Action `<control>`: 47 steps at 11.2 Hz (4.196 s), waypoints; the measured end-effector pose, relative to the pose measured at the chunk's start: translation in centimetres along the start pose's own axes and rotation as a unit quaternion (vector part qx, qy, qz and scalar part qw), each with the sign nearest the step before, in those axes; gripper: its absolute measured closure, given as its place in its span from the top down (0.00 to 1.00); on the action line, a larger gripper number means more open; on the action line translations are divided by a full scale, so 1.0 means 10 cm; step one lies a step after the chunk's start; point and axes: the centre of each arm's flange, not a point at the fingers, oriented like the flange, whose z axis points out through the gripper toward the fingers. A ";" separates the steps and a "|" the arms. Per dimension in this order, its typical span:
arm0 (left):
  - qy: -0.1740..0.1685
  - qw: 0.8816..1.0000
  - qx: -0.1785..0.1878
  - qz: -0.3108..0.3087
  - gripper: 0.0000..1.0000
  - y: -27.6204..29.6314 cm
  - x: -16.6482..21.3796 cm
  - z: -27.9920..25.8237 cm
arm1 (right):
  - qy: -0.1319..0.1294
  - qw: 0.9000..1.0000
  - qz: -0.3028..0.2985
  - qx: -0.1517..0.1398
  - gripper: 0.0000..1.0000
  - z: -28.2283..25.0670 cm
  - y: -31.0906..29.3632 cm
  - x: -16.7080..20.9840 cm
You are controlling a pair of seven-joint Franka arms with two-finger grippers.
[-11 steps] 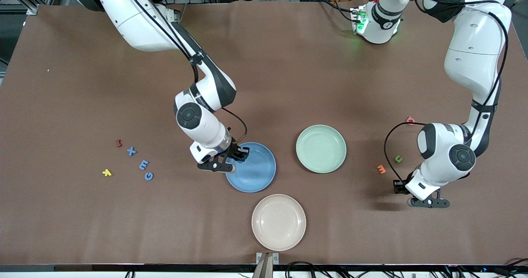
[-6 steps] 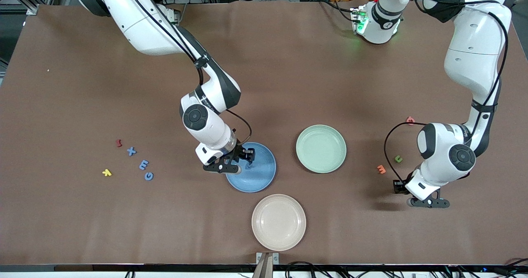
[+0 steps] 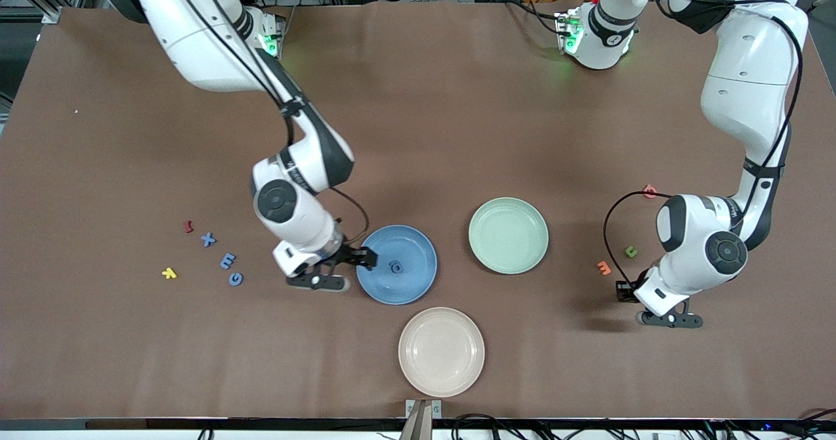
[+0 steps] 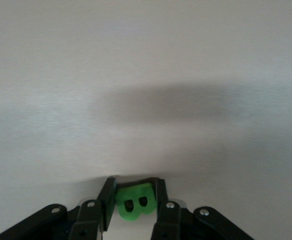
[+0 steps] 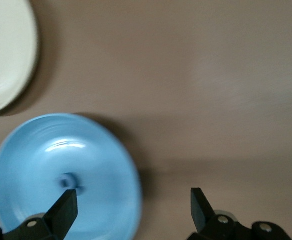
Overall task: Sort letters by color into matching plates
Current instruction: 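Open the right gripper and move it back to the blue letters, then lower the left gripper's B onto the green plate while the right gripper grasps E, then move the right gripper's E onto the blue plate while the left gripper reaches n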
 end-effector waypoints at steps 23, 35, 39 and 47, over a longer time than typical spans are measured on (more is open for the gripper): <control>-0.111 0.990 -0.033 -0.079 0.59 3.23 -0.89 -0.53 | -0.002 0.994 0.079 -0.073 1.00 0.28 3.08 -0.05; -0.107 0.993 0.009 -0.047 1.00 1.64 -0.48 -1.42 | 0.013 0.996 0.052 -0.071 0.27 0.40 3.05 -0.14; -0.115 0.993 0.001 0.036 1.00 1.08 -0.58 -1.31 | 0.014 0.996 0.052 -0.071 0.27 0.39 3.05 -0.13; -0.063 0.985 -0.008 0.160 1.00 0.20 -1.04 -0.64 | 0.021 0.994 0.105 -0.009 0.27 0.07 1.46 -0.10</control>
